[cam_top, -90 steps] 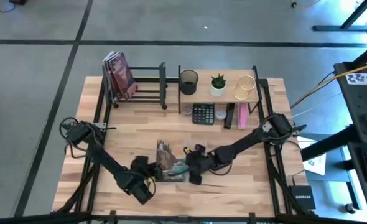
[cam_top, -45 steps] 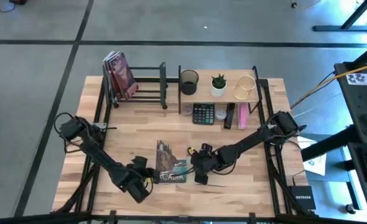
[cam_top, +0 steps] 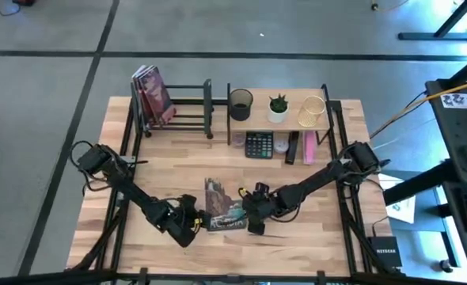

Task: Stock shelves
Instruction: Put the green book on the book shelf

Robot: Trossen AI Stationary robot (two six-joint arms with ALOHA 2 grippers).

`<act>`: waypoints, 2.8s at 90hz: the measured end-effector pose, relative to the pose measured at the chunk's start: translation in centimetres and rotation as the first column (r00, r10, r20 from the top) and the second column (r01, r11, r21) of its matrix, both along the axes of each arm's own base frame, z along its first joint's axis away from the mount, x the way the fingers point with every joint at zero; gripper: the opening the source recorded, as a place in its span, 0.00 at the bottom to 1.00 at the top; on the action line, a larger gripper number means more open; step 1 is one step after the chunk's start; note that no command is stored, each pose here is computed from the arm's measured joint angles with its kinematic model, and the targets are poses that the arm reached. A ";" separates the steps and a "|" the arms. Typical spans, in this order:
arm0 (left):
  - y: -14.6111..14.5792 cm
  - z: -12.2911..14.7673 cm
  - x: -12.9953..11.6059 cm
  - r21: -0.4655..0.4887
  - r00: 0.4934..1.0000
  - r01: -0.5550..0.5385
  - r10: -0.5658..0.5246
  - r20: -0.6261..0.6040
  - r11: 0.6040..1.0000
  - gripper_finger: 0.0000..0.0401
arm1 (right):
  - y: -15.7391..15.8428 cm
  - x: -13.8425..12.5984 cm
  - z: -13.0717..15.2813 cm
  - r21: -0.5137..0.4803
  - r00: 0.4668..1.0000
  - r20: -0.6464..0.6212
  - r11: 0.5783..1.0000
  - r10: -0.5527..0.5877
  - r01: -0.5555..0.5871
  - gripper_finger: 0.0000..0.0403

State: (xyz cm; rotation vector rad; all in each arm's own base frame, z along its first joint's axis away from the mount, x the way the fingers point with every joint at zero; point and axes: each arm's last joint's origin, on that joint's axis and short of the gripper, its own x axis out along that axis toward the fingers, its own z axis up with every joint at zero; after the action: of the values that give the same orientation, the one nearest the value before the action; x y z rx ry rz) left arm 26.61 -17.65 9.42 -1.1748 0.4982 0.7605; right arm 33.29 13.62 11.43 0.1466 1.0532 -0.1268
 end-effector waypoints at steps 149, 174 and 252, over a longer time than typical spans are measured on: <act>-2.0 1.2 0.0 0.126 0.964 -0.053 0.019 0.263 0.991 0.06 | 0.4 0.4 -0.6 -0.011 0.999 0.024 0.999 0.046 -0.045 0.54; -2.1 2.3 -0.9 0.219 0.973 -0.027 -0.025 0.231 0.975 0.01 | 1.3 -0.1 -0.6 -0.038 0.999 0.030 0.998 0.040 -0.039 0.54; 6.7 25.5 -4.8 0.776 0.984 -0.009 0.142 -0.104 0.631 0.00 | 5.7 -3.4 -0.9 -0.164 0.998 0.055 0.986 0.020 -0.011 0.54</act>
State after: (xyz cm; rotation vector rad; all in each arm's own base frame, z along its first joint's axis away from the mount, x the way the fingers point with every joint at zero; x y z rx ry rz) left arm 21.77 -10.93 34.90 -0.3126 0.1903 1.0097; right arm 29.92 19.28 10.55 -0.0068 0.9825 -0.1937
